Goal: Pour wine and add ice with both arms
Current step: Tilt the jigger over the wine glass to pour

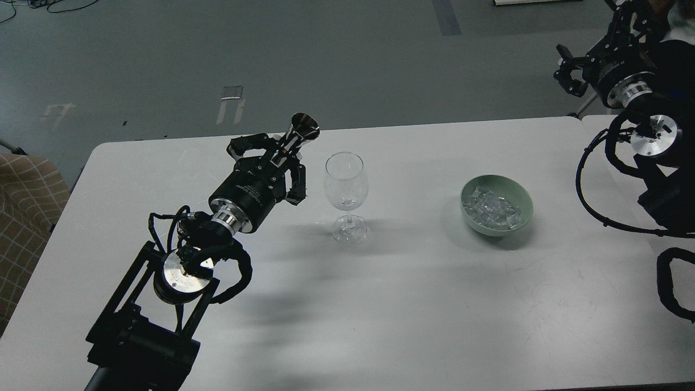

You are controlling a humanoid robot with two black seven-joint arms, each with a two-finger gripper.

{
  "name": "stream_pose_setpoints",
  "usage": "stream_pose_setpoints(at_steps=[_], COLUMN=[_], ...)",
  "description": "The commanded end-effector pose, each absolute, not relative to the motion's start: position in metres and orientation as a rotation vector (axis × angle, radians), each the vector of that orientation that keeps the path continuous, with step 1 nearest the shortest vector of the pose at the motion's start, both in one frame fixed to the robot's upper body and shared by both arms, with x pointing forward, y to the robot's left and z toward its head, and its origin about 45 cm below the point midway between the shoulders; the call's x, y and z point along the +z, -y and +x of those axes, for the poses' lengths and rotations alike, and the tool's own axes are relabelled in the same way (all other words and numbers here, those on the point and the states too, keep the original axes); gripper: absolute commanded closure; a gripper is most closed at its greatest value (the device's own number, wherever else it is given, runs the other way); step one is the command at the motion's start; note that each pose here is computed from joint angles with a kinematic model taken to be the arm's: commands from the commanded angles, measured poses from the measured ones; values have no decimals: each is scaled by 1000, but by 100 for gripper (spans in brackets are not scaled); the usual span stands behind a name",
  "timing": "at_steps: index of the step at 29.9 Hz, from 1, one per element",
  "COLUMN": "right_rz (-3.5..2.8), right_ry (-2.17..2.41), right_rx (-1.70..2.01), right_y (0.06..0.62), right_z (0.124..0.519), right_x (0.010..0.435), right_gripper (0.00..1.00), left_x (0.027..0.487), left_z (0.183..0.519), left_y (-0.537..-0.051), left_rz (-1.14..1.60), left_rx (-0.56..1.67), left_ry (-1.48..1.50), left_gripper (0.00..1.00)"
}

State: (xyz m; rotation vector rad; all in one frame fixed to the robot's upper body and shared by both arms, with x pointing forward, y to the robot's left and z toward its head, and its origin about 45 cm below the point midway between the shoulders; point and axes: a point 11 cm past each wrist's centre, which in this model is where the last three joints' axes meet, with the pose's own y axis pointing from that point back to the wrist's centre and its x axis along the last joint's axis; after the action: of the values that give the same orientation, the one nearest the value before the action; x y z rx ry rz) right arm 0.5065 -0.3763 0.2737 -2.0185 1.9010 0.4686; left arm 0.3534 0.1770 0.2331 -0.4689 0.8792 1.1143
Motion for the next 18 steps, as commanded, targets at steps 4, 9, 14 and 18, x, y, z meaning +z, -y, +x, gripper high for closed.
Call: stream_pose_setpoints(at_steps=[4, 9, 14, 18], right_rz=[-2019, -2019, -2018, -2017], right_ry=[-1897, -1898, -1897, -1903], right_rx=[467, 468, 467, 462], right_y=[375, 376, 376, 379], right_z=[507, 507, 507, 506], right_x=[275, 274, 274, 275], right_gripper=[0, 0, 0, 0], left_x=[239, 239, 234, 233], left_z=[356, 357, 349, 349], left_y=[-176, -174, -151, -149], left_rz=[-465, -451, -360, -340], left_rx=[1109, 1109, 1058, 1059], left_ry=[-853, -845, -791, -767], left_gripper=[100, 100, 100, 100])
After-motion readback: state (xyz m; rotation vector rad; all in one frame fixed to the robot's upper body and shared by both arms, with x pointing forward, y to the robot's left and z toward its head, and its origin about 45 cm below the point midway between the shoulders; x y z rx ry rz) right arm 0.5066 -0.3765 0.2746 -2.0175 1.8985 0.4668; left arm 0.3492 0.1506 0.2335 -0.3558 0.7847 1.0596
